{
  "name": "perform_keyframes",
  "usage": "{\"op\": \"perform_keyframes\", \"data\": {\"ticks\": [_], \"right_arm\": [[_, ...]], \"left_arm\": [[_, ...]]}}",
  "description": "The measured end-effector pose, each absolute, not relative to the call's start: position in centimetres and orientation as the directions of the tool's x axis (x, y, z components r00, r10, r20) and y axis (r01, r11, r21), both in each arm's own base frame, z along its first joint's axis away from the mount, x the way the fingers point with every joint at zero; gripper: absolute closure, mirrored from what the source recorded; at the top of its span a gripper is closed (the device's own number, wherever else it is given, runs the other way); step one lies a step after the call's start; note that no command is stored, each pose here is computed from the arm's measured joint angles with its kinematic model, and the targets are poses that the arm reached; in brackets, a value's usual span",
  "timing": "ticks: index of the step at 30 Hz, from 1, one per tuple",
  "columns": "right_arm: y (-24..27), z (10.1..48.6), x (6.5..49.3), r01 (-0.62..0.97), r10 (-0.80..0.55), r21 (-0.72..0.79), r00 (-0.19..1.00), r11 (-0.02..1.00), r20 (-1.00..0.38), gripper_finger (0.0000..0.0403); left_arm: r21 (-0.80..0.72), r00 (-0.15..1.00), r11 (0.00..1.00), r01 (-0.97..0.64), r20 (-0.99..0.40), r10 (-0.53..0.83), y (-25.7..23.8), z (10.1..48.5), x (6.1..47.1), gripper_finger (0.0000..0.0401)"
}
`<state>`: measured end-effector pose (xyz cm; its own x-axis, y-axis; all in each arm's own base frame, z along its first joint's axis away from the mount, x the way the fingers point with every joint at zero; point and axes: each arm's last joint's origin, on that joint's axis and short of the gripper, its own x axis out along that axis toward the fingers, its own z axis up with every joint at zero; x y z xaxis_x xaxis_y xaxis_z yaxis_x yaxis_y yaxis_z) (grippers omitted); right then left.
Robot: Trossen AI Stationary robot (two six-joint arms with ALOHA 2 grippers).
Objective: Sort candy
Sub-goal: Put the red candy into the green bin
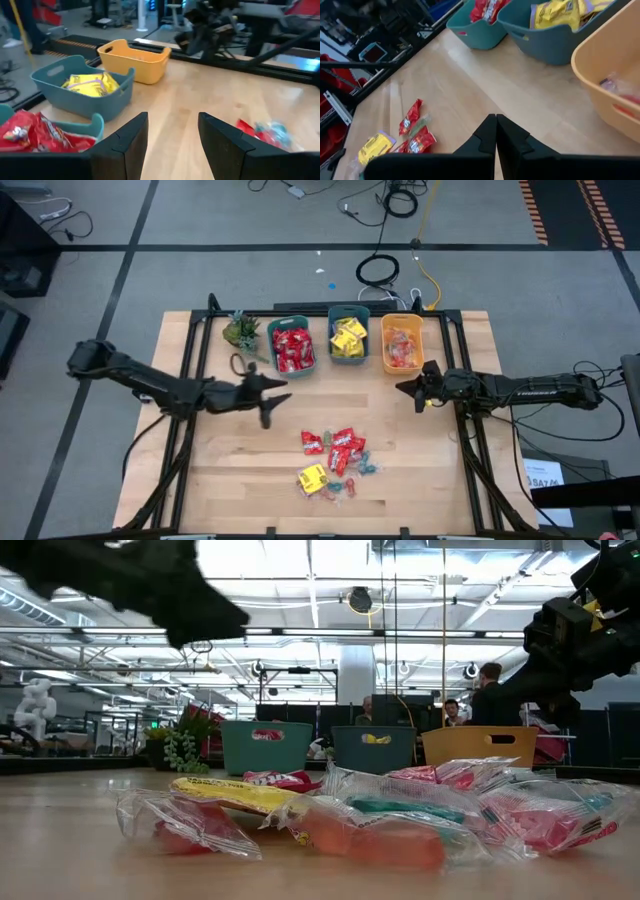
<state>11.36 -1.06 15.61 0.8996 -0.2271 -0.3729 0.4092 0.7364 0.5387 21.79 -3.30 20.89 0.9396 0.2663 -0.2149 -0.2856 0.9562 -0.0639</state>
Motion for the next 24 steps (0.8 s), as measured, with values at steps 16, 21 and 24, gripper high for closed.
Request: {"op": "perform_keyframes", "data": {"ticks": [16,21,24], "right_arm": [[-0.5,17.6,12.9,0.176,-0.117,0.41,0.979,0.895,-0.166,0.0329],[0.1,17.4,14.7,0.15,-0.075,0.329,0.97,0.932,-0.23,0.027],[0.8,18.1,16.4,0.109,-0.041,0.229,0.958,0.967,-0.284,0.0242]], "left_arm": [[-0.068,0.977,0.986,-0.152,-0.164,0.139,-4.0,17.7,15.6,0.0218],[-0.095,0.984,0.986,-0.134,-0.126,0.122,-4.0,17.4,14.8,0.0218],[-0.098,0.985,0.986,-0.133,-0.12,0.121,-3.9,17.3,14.6,0.0218]]}}
